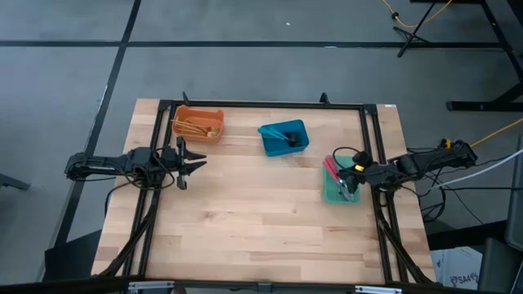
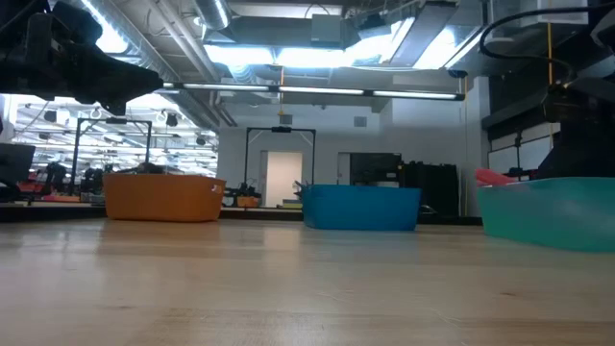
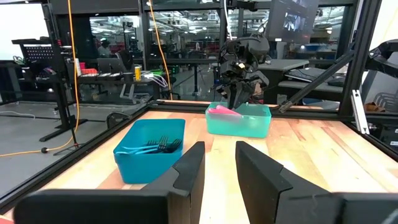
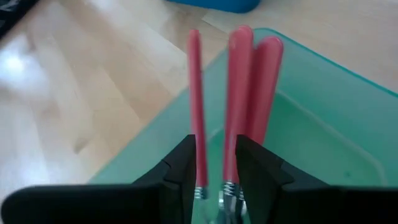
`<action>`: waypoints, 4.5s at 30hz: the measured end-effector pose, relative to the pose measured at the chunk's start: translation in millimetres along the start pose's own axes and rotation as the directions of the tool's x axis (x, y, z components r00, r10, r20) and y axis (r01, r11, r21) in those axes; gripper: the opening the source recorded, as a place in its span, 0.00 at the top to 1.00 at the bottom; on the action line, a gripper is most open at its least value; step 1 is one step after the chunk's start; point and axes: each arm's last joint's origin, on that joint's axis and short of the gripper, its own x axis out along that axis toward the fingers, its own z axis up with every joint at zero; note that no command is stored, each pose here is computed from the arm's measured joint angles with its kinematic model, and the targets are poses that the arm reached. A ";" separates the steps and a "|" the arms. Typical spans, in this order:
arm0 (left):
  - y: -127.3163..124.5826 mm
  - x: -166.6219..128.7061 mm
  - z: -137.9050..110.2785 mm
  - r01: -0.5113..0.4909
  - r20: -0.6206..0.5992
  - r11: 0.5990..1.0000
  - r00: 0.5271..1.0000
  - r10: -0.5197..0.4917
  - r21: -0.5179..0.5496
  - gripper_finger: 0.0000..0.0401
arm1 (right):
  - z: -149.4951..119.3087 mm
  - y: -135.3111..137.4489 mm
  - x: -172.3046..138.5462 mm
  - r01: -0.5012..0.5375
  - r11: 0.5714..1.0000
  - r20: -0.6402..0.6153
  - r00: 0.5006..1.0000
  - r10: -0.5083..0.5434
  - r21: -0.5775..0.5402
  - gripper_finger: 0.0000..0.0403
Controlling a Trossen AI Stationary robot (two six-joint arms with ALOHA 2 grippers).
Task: Sort silverware by color (type)
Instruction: Return to Home Position
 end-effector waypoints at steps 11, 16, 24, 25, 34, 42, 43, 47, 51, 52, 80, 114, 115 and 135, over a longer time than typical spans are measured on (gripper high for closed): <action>0.0 0.0 0.0 0.000 0.000 1.000 1.000 0.000 0.000 0.79 | 35.7 23.6 -38.7 -0.153 0.984 0.083 0.983 0.161 -0.092 0.80; 0.0 0.0 0.0 0.000 0.000 1.000 1.000 0.000 0.013 0.79 | 53.6 35.3 -57.8 -0.231 0.951 0.164 0.950 0.266 -0.205 0.90; 0.0 0.0 0.0 0.000 0.000 1.000 1.000 0.000 0.017 0.79 | 82.4 51.7 -95.7 -0.342 0.846 0.263 0.843 0.468 -0.410 0.99; 0.0 0.0 0.0 0.000 0.000 1.000 1.000 0.000 0.017 0.79 | 85.8 52.6 -101.0 -0.343 0.838 0.278 0.832 0.481 -0.423 0.99; 0.0 0.0 0.0 0.000 0.000 1.000 1.000 0.000 0.017 0.79 | 109.2 55.6 -142.1 -0.269 0.734 0.359 0.735 0.575 -0.623 0.99; 0.0 0.0 0.0 0.000 0.000 1.000 1.000 0.000 0.017 0.79 | 121.6 53.7 -168.2 -0.175 0.659 0.386 0.691 0.611 -0.731 0.99; 0.0 0.0 0.0 0.000 0.000 1.000 1.000 0.000 0.017 0.79 | 122.2 52.5 -170.9 -0.168 0.652 0.381 0.695 0.610 -0.739 0.99; 0.0 0.0 0.0 0.000 0.000 1.000 1.000 0.000 0.017 0.79 | 119.6 50.1 -171.6 -0.178 0.615 0.328 0.716 0.617 -0.768 0.99; 0.0 0.0 0.0 0.000 0.000 1.000 1.000 0.000 0.017 0.79 | 110.1 52.8 -154.1 -0.181 0.554 0.259 0.739 0.622 -0.813 0.99; 0.0 0.0 0.0 0.000 0.000 1.000 1.000 0.000 0.017 0.79 | 107.0 54.3 -147.1 -0.180 0.536 0.244 0.741 0.625 -0.825 0.99; 0.0 0.0 0.0 0.000 0.000 1.000 1.000 0.000 0.017 0.79 | 42.2 37.9 -39.5 -0.031 0.584 0.393 0.711 0.583 -0.811 0.99; 0.0 0.0 0.0 0.000 0.000 1.000 1.000 0.000 0.017 0.79 | 30.7 2.5 9.7 -0.120 0.686 0.417 0.714 0.562 -0.718 0.99; 0.0 0.0 0.0 0.000 0.000 1.000 1.000 0.000 0.017 0.79 | 30.9 2.3 9.8 -0.118 0.688 0.420 0.715 0.559 -0.716 0.99; 0.0 0.0 0.0 0.000 0.000 1.000 1.000 0.000 0.017 0.79 | 31.3 0.5 10.9 -0.134 0.758 0.451 0.733 0.509 -0.638 0.99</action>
